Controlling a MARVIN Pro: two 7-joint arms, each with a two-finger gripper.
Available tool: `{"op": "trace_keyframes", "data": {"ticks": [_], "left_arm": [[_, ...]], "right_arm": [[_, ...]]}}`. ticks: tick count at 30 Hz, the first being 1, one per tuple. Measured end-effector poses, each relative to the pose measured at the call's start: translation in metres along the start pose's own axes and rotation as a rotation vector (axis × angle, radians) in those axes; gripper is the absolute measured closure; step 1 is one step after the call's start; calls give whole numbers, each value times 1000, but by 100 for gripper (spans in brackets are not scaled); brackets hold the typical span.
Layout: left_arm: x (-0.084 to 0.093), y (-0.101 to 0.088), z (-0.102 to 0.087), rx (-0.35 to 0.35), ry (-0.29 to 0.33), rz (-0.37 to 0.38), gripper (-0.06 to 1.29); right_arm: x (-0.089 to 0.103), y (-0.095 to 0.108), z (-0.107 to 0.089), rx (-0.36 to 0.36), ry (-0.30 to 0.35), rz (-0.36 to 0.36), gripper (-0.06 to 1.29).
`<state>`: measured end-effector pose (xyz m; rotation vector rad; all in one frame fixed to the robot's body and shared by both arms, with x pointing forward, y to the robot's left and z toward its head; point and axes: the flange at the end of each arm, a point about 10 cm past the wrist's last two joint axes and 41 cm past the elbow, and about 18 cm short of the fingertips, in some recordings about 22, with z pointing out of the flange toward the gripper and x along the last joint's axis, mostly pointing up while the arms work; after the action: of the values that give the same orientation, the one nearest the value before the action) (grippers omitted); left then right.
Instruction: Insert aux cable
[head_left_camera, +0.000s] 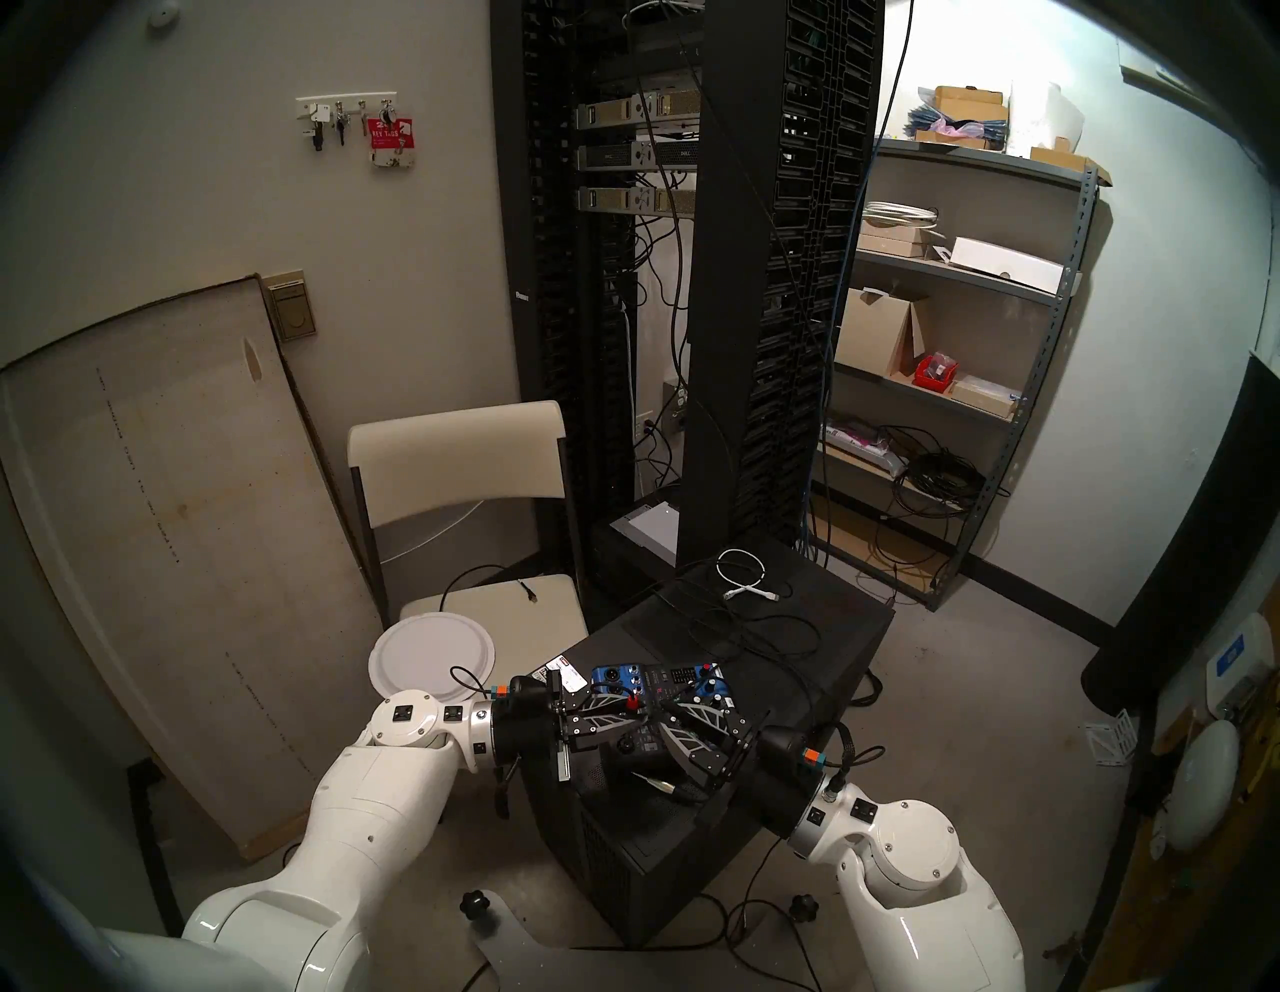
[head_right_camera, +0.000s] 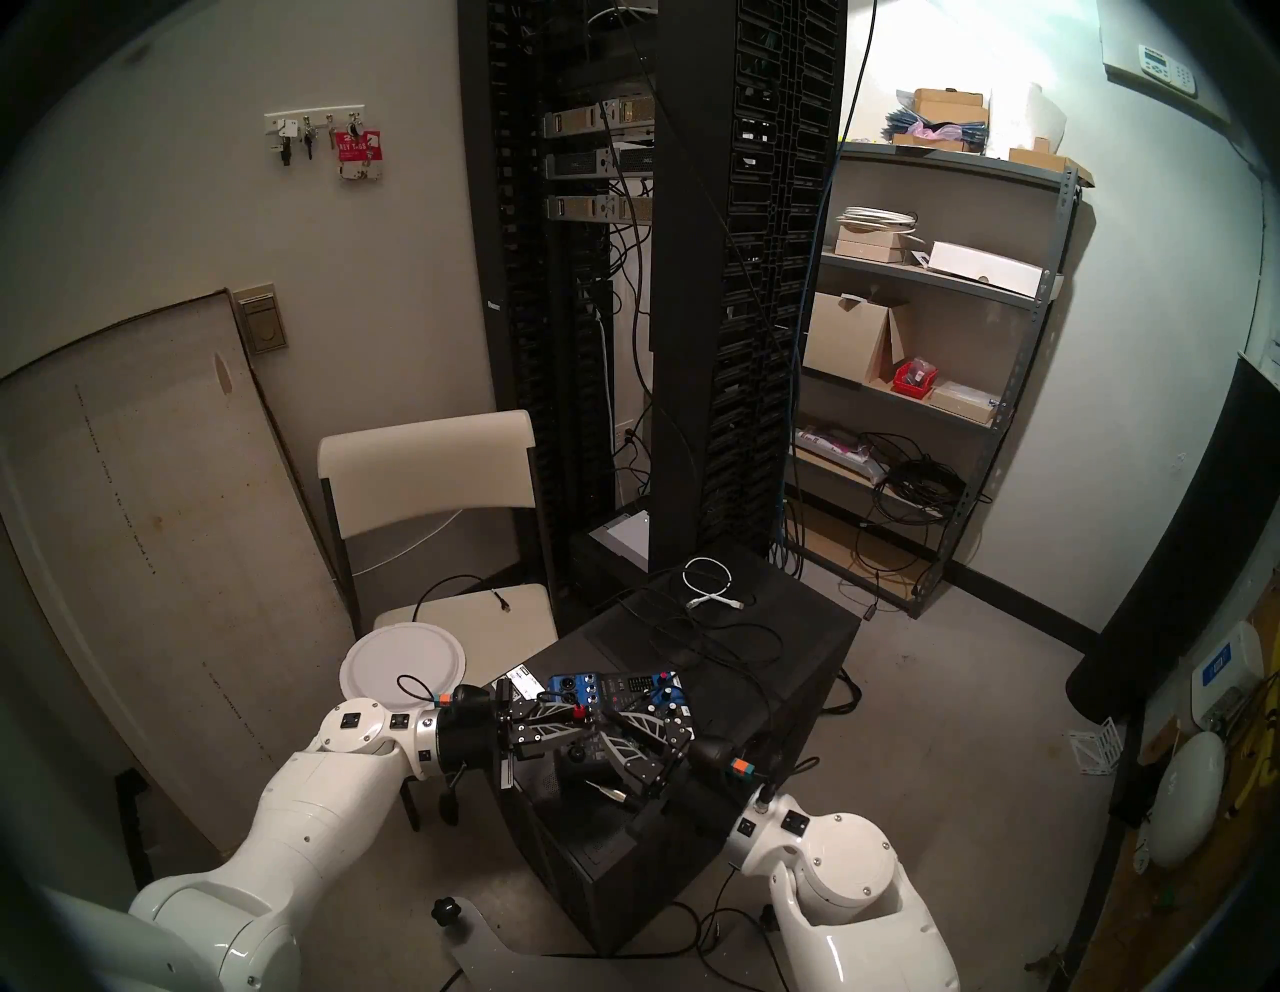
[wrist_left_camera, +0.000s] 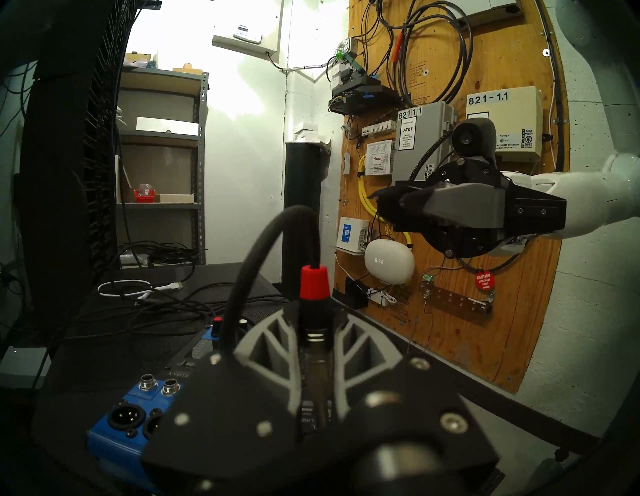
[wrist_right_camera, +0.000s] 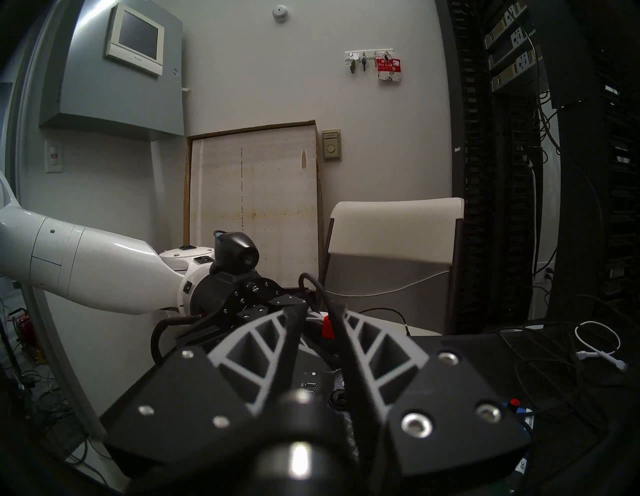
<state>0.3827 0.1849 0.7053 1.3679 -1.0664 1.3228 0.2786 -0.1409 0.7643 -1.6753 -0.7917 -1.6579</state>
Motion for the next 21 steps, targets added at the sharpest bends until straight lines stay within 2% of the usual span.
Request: {"op": "trace_keyframes", "data": {"ticks": [21], "left_arm": [[-3,3,0,-2,-1,-6,111]], "right_arm": [[0,0,0,3,2,1,85]]}}
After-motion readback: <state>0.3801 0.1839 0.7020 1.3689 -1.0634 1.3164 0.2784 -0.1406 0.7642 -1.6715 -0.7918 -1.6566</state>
